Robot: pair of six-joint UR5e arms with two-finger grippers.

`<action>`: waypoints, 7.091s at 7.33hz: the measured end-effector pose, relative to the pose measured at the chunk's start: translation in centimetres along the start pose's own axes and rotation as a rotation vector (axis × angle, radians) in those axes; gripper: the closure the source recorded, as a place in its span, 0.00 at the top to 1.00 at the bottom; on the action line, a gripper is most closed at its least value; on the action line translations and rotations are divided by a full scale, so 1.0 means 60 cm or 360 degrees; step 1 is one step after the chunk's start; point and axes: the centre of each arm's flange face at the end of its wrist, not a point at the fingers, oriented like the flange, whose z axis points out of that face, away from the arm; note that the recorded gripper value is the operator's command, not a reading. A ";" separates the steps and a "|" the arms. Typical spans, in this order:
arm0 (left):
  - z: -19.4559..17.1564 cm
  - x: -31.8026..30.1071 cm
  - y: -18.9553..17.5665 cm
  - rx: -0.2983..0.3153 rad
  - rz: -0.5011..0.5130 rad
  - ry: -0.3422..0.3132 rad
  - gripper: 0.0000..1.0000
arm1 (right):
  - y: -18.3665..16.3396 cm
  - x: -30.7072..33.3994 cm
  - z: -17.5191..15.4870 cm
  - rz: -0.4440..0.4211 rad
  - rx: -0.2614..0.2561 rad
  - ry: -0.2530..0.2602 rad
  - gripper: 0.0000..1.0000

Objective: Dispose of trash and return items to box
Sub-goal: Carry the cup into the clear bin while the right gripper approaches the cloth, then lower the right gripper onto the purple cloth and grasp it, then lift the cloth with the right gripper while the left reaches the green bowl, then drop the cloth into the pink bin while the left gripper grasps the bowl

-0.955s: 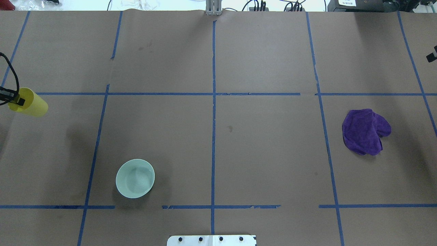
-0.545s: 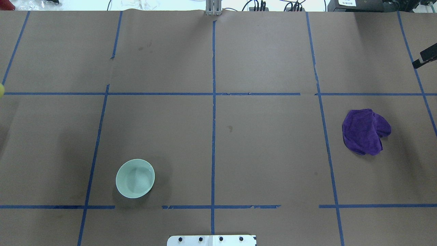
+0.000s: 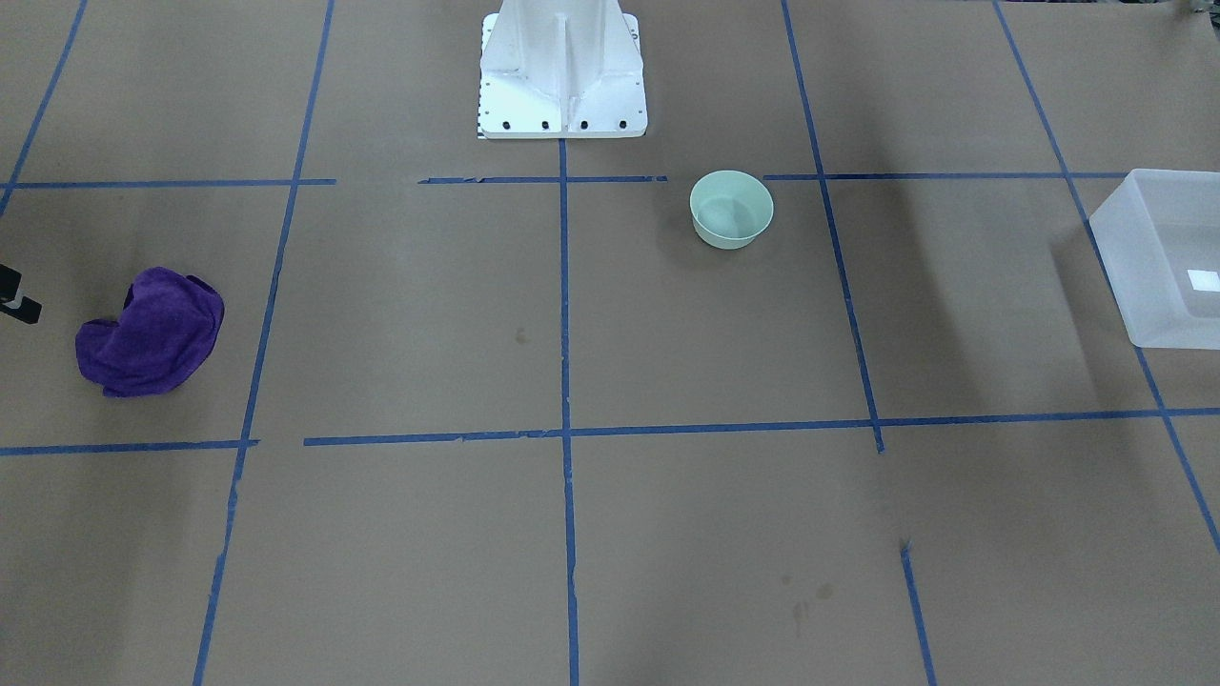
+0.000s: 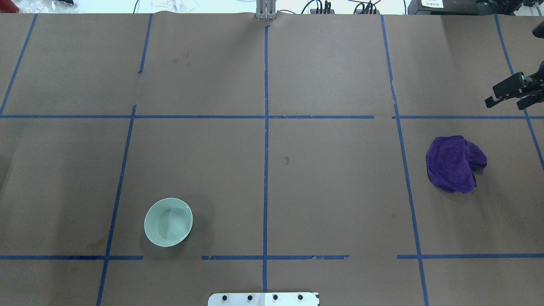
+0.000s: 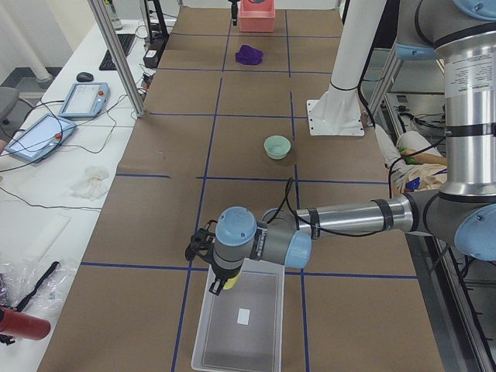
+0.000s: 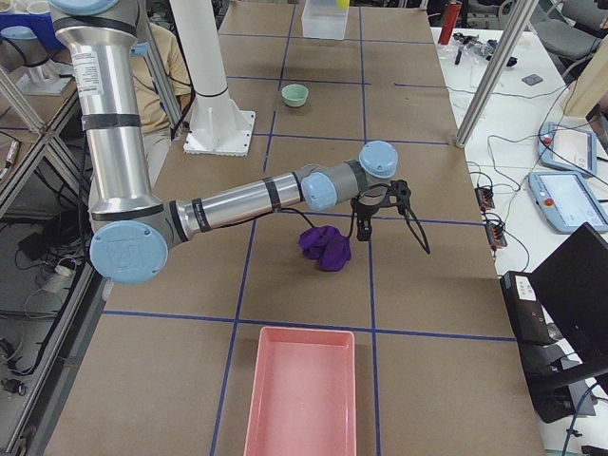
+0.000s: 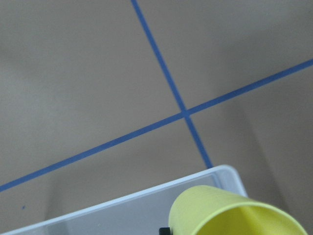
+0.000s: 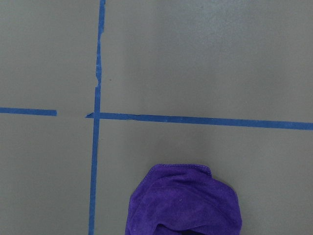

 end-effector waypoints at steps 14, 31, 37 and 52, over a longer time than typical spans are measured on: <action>0.149 0.033 0.032 -0.0174 -0.0072 0.0246 0.79 | 0.067 -0.006 0.114 0.0021 -0.0212 0.0074 1.00; 0.051 0.875 -0.215 -0.0173 -0.0689 0.0658 0.99 | -0.003 0.009 -0.105 0.0207 0.0276 0.0159 0.00; 0.139 0.996 -0.113 -0.0192 -0.0755 0.0475 0.97 | 0.021 0.180 -0.325 0.0109 0.0393 0.0273 0.00; 0.051 1.041 -0.156 -0.0093 -0.0756 0.0438 0.00 | 0.258 0.627 -0.124 -0.0006 -0.0088 0.0541 1.00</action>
